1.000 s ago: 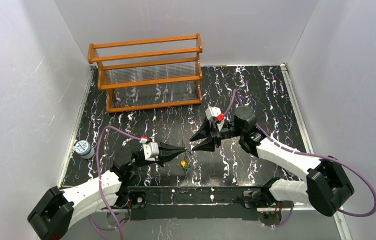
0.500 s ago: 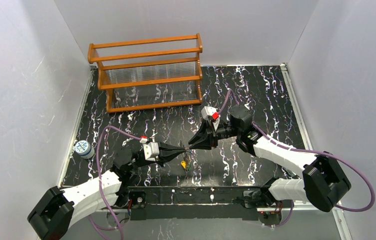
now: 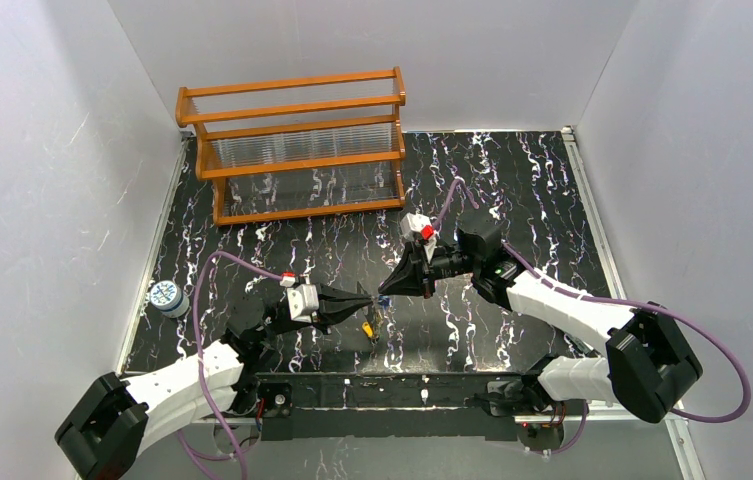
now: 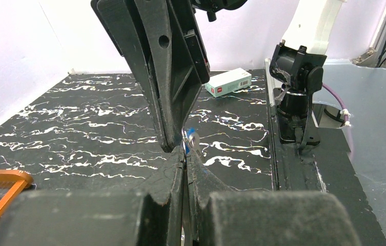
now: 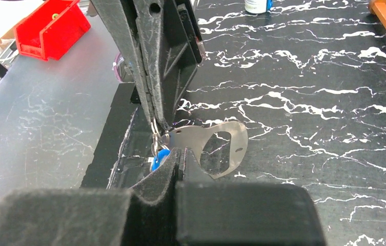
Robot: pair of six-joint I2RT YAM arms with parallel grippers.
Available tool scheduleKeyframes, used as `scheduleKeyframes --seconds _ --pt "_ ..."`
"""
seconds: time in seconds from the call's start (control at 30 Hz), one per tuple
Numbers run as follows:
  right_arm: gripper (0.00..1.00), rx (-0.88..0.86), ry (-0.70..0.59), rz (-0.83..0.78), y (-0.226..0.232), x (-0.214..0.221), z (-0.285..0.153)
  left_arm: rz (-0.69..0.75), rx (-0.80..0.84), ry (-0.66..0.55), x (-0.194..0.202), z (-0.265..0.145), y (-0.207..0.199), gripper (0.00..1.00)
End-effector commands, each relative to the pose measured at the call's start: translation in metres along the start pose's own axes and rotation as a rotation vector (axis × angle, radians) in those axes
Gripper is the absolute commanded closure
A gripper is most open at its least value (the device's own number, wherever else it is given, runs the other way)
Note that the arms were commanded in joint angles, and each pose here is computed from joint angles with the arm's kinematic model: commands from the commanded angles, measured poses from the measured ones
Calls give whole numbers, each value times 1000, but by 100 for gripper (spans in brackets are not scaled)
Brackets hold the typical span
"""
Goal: Put the keys on the keyring
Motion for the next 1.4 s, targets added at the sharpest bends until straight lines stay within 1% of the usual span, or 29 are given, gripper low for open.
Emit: scheduleKeyframes --seconds 0.0,0.3,0.33,0.37,0.47,0.57,0.6,0.67,0.87,1.07,1.2,1.3,1.37 --pt "99 27 -14 -79 -2 -16 0 41 13 -62 -15 4 0 100" --pt "99 69 0 -81 -2 -14 -4 43 11 -65 -16 3 0 100" --pt "91 74 -2 -88 -1 -15 -5 43 10 -65 -16 3 0 100" --pt "81 78 -7 -96 1 -16 -6 43 9 -64 -16 3 1 100" --pt "62 69 -22 -130 7 -21 -9 44 9 -63 -16 4 1 100" --pt "51 41 -31 -154 13 -23 -10 45 9 -61 -15 4 1 100" --pt "49 28 -32 -157 15 -23 -10 46 8 -60 -15 4 2 100" --pt "49 19 -32 -145 15 -24 -9 44 10 -58 -14 4 1 100" --pt "60 0 -25 -86 10 -22 -4 43 8 -55 -13 4 1 100" --pt "61 -14 -28 -55 9 -20 0 43 7 -54 -13 4 2 100" --pt "68 -8 -22 -37 7 -18 1 44 6 -54 -13 4 2 100" --pt "68 -16 -20 -24 8 -17 2 44 6 -54 -13 4 2 100" --pt "67 -18 -19 -16 8 -17 3 45 5 -54 -13 4 2 100"
Point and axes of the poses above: each gripper's point midway between its finger pads, its own z axis out along the fingers, its own y axis along the line the jaws close on, x = y × z, the point moved 6 cm from there along -z, back along the fingers, and after that the axes turned 3 degrees about z, right-handed, at the moved point
